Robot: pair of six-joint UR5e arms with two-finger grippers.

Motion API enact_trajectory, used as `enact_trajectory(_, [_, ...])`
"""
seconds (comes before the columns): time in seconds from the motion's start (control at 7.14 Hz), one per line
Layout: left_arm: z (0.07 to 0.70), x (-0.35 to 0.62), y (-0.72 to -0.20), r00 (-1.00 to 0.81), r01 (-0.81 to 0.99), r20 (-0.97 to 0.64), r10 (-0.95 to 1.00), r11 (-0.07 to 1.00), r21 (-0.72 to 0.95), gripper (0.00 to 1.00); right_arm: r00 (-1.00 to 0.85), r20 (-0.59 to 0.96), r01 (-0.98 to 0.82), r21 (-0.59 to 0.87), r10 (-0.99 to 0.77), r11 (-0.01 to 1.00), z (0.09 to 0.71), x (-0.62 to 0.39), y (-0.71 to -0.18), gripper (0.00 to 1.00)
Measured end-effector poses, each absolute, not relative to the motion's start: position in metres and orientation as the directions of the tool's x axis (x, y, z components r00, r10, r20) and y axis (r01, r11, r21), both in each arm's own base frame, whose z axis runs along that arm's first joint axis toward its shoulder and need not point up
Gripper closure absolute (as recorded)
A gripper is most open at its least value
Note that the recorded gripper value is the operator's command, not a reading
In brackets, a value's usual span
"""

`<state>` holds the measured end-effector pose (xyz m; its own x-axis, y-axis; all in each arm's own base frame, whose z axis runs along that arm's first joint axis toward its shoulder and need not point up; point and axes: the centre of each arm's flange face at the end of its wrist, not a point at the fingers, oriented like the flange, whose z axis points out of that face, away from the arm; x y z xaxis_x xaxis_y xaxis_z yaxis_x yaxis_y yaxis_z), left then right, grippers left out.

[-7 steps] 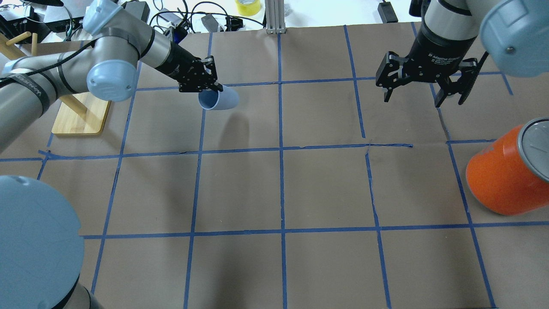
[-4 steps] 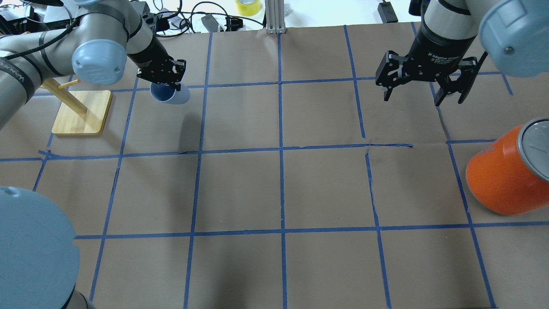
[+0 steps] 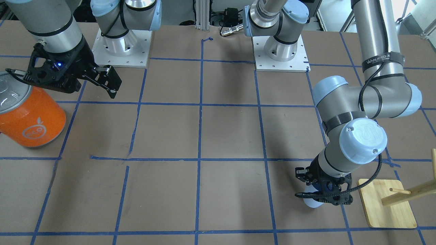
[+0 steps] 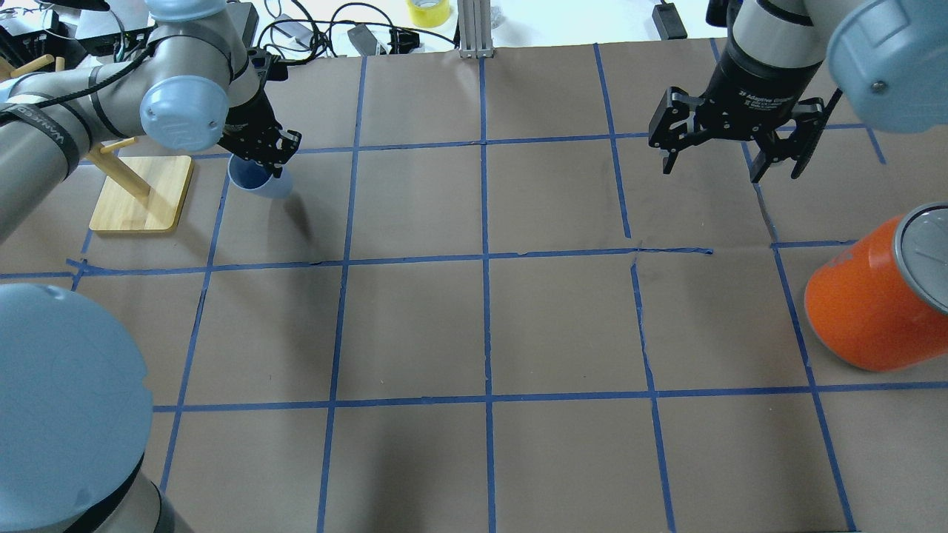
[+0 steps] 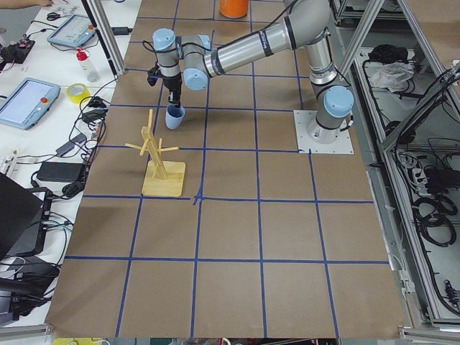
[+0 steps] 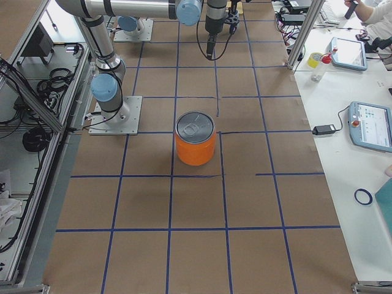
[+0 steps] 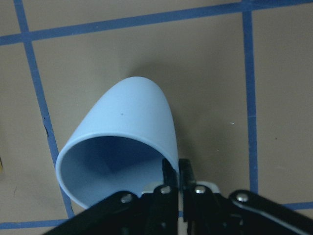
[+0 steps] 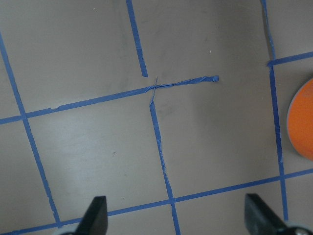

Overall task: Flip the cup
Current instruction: 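Lift and rotate the cup upright with the left gripper, set it down, then open the left gripper and draw it back from the upright cup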

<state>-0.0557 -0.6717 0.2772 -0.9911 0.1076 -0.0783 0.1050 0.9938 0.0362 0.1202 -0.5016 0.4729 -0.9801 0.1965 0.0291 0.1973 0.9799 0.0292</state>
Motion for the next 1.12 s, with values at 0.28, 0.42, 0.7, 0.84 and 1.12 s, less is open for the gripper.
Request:
enact_trajectory(0.28, [0.272,-0.056,-0.671,-0.991,0.109,-0.074,0.113,0.993,0.056,0.0,-0.98,0.028,0.197,0.027,0.196,0.98,0.473,0.12,-0.502,0.0])
enact_trajectory(0.42, [0.272,-0.056,-0.671,-0.991,0.109,-0.072,0.113,0.992,0.056,0.0,-0.98,0.028,0.197,0.027,0.197,0.98,0.473,0.12,-0.502,0.0])
enact_trajectory(0.7, [0.291,-0.059,-0.668,-0.991,0.112,-0.07,0.113,0.993,0.025,0.0,-0.98,0.027,0.2,0.026,0.199,0.979,0.473,0.121,-0.502,0.0])
enact_trajectory(0.84, [0.315,-0.066,-0.662,-0.991,0.117,-0.061,0.116,0.993,-0.011,0.0,-0.98,0.026,0.2,0.027,0.199,0.979,0.473,0.121,-0.502,0.0])
enact_trajectory(1.12, [0.378,-0.074,-0.632,-0.992,0.121,-0.046,0.12,0.992,-0.036,0.0,-0.98,0.025,0.2,0.027,0.199,0.979,0.473,0.121,-0.502,0.0])
